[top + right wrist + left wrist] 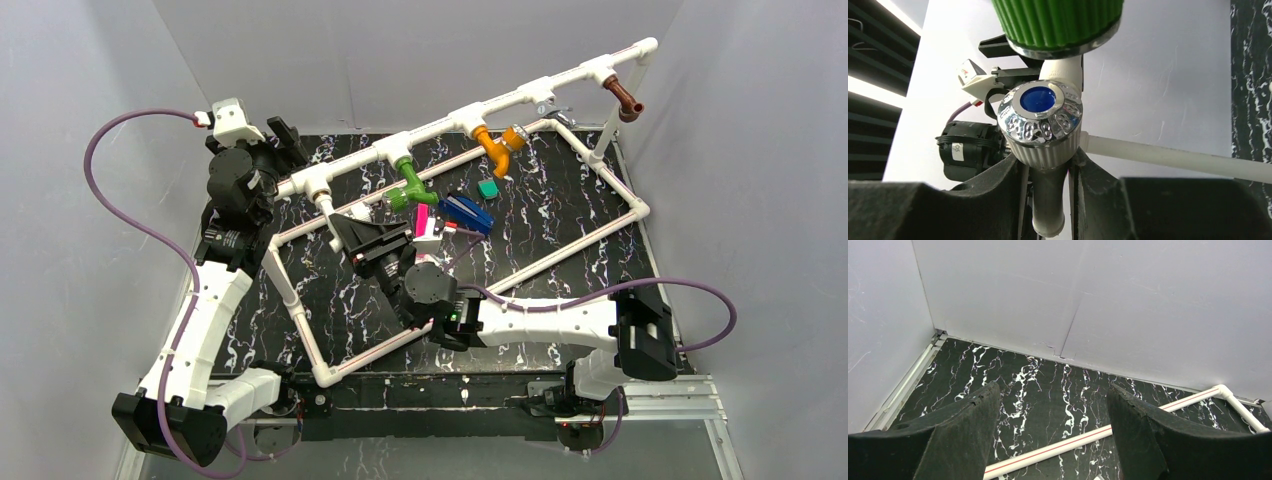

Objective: Install the water faucets

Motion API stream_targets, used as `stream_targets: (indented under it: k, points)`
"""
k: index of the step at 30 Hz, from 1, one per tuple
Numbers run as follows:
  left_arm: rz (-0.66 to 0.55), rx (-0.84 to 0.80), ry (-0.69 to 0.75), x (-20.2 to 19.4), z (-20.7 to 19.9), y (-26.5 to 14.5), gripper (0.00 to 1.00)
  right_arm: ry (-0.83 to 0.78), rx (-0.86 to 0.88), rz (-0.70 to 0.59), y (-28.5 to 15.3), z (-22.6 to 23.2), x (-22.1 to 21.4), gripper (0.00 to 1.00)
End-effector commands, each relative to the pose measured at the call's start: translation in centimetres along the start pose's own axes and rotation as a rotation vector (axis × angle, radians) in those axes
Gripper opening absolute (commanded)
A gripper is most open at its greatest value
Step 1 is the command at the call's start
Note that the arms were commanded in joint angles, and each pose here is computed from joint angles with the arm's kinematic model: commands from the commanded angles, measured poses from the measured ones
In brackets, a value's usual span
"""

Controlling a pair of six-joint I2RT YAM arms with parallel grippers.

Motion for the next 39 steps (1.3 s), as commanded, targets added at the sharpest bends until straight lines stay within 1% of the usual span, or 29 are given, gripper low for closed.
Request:
stream_targets:
  k: [1, 7, 12, 16, 18, 22, 25, 29, 34, 39]
  points:
    - [0.515, 0.150, 0.188, -13.8, 4.3, -1.2, 0.75, 0.061, -0.087, -0.043, 0.4, -2.7, 1.4, 0.01]
    - [0.516, 0.152, 0.191, -13.7, 4.3, -1.2, 0.75, 0.053, -0.083, -0.039, 0.2, -2.6, 1.6, 0.01]
    - [0.516, 0.155, 0.192, -13.8, 4.4, -1.2, 0.75, 0.027, -0.062, -0.036, -0.1, -2.3, 2.0, 0.21]
    - [0.519, 0.154, 0.194, -13.9, 4.3, -1.1, 0.75, 0.011, -0.027, -0.018, -0.4, -2.0, 2.0, 0.43]
    - [0.521, 0.154, 0.195, -13.9, 4.3, -1.1, 0.75, -0.010, -0.007, -0.013, -0.5, -1.9, 2.0, 0.50]
    - [0.521, 0.155, 0.195, -13.9, 4.3, -1.1, 0.75, -0.036, 0.038, -0.003, -0.8, -1.2, 2.2, 0.62]
    - [0.521, 0.155, 0.195, -13.9, 4.4, -1.1, 0.75, -0.066, 0.077, 0.013, -1.0, -0.6, 2.2, 0.68]
    - [0.524, 0.155, 0.196, -14.0, 4.4, -1.1, 0.75, -0.093, 0.105, 0.037, -1.4, -0.5, 2.2, 0.71]
    - [0.524, 0.157, 0.197, -14.0, 4.4, -1.0, 0.75, -0.124, 0.194, 0.081, -2.4, 0.4, 2.3, 0.70]
    - [0.530, 0.158, 0.197, -14.2, 4.4, -1.0, 0.75, -0.219, 0.230, 0.129, -3.2, 1.3, 2.4, 0.70]
Point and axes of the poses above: each gripper's point midway between its finger pads, its own y axis out along the fingers, its own z axis along the line the jaws close on, x = y × z, the point moved 5 cm from there along -y, back along the fingers
